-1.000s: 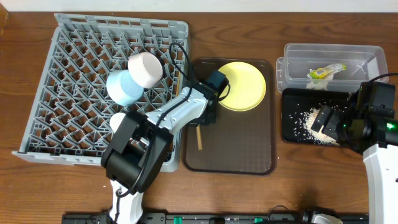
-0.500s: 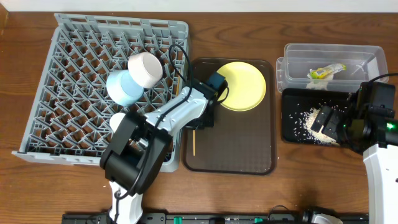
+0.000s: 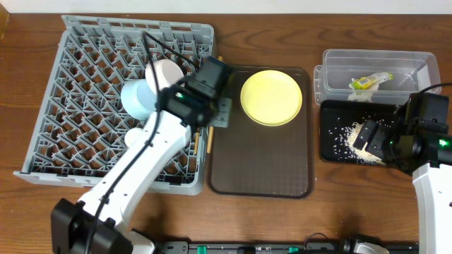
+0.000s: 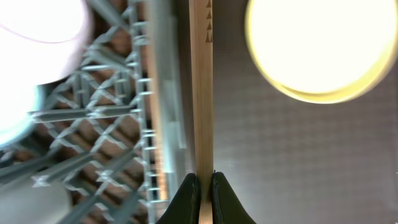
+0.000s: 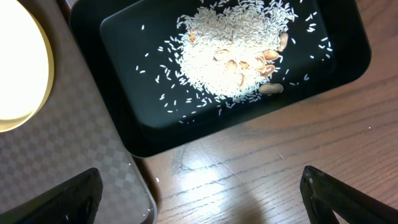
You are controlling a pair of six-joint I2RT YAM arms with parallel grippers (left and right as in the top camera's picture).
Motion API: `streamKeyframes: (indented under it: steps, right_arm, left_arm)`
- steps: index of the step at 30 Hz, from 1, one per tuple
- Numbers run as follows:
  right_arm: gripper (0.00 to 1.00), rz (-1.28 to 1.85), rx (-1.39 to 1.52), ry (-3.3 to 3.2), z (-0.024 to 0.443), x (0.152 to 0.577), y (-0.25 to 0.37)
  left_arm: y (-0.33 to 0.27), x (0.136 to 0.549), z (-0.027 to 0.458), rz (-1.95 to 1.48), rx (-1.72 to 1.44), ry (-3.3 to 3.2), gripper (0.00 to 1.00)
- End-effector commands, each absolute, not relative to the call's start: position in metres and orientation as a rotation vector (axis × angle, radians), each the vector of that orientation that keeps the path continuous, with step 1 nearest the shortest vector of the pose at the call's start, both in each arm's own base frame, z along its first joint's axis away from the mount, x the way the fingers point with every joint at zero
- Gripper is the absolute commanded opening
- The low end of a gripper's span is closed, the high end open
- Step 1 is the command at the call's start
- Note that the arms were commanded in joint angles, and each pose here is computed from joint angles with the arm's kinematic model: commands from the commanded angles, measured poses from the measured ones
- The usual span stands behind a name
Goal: Sort waste into correct bins and load items into the dishwasher
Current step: 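Carry the second chopstick to the rack and release it, then reach the left gripper to the yellow plate edge and grasp it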
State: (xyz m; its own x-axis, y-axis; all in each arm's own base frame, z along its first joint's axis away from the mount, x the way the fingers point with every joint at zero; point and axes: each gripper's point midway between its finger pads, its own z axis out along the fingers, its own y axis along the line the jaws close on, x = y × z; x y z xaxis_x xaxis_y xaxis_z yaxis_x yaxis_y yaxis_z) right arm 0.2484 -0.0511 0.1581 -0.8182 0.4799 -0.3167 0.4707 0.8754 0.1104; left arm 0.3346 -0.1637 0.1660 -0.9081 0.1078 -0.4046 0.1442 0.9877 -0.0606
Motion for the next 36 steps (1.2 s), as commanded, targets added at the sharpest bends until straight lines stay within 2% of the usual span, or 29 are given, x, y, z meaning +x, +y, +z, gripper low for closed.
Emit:
streamKeyframes:
  steps: [1, 7, 18, 21, 23, 24, 28, 34, 36]
  right_arm:
    - [0.99, 0.041, 0.694, 2.694, 0.163, 0.249, -0.052]
    - [0.99, 0.042, 0.693, 2.694, 0.163, 0.25, -0.052]
    - [0.99, 0.042, 0.693, 2.695, 0.163, 0.249, -0.052]
    - [0.99, 0.042, 0.693, 2.695, 0.163, 0.249, -0.052]
    - [0.99, 0.042, 0.693, 2.698, 0.163, 0.249, -0.052]
    - [0.99, 0.041, 0.694, 2.698, 0.163, 0.249, -0.052]
    - [0.99, 0.042, 0.693, 2.697, 0.163, 0.249, -0.052]
    - [0.99, 0.042, 0.694, 2.697, 0.163, 0.249, -0.052]
    - [0.99, 0.041, 0.693, 2.697, 0.163, 0.249, -0.052]
  left_arm:
    - [-0.136, 0.347, 0.154, -0.056, 0.17, 2.755, 0.06]
    - [-0.103, 0.363, 0.139, -0.028, 0.032, 2.79, 0.06]
    - [-0.107, 0.364, 0.093, -0.039, 0.033, 2.915, 0.06]
    - [-0.107, 0.364, 0.09, -0.035, 0.032, 2.922, 0.17]
    - [-0.107, 0.365, 0.092, -0.04, 0.031, 2.912, 0.36]
    - [-0.107, 0.366, 0.094, -0.043, 0.031, 2.904, 0.39]
    - [-0.108, 0.367, 0.109, -0.056, 0.055, 2.864, 0.43]
    - [-0.11, 0.37, 0.162, -0.119, 0.058, 2.701, 0.44]
    - [-0.118, 0.37, 0.18, -0.177, 0.077, 2.641, 0.48]
